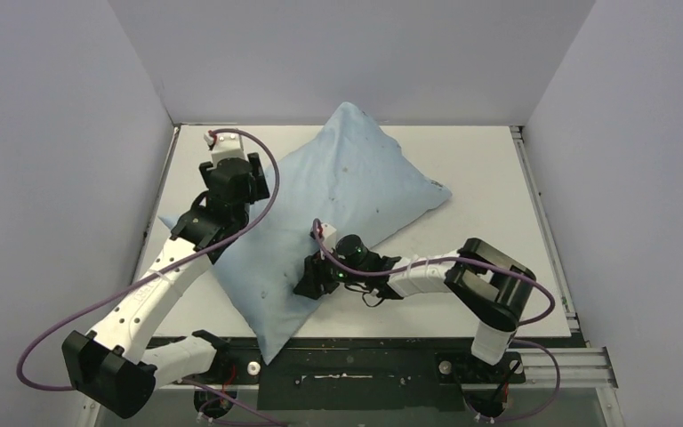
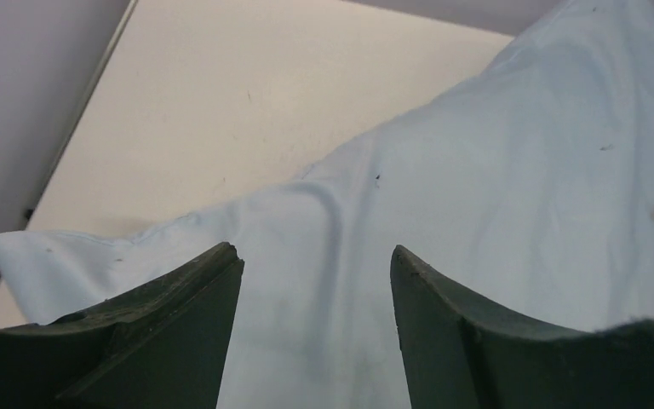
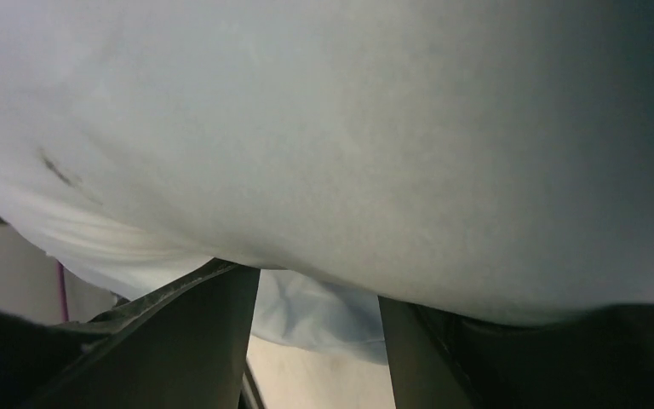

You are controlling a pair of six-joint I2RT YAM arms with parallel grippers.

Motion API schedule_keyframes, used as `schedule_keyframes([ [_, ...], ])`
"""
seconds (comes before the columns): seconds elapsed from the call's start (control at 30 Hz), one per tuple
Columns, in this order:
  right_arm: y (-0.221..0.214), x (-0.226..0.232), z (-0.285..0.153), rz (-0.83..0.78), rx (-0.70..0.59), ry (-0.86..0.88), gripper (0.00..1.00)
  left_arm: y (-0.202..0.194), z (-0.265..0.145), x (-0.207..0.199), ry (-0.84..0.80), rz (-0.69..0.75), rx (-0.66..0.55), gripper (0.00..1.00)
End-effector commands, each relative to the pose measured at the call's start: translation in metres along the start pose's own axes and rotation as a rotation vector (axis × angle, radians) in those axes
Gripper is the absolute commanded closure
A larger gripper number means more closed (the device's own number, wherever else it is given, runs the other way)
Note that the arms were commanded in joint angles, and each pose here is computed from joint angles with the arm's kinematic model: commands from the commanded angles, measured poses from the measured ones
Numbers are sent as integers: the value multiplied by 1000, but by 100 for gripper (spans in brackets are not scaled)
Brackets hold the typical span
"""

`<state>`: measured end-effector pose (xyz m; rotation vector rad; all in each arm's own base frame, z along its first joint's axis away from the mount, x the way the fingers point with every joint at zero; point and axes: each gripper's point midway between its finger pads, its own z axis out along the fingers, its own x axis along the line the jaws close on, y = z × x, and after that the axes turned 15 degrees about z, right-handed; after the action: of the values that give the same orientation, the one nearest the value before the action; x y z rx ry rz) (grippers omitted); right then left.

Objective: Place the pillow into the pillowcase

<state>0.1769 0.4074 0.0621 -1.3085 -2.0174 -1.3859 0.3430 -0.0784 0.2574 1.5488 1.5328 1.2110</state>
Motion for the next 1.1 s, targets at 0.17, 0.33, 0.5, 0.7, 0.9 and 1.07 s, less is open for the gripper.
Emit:
schedule_keyframes([
  [0.17,109,-17,12,-81,-222,-8,47,60,-8,18,53,-16,-131,37],
  [0.33,122,-14,2,-120,-204,-19,46,58,-10,10,-5,-8,-124,37],
  [0.5,116,0,-31,-103,-195,-35,41,56,-28,-11,-179,24,-130,37],
  [0.7,120,17,-108,-41,-300,-152,15,64,-71,-42,-441,-15,-218,30],
  [0.9,134,6,-203,10,-477,-439,0,77,-124,-68,-727,-37,-345,3],
  [1.07,144,10,-284,86,-658,-596,0,82,-147,-64,-779,-103,-427,3],
])
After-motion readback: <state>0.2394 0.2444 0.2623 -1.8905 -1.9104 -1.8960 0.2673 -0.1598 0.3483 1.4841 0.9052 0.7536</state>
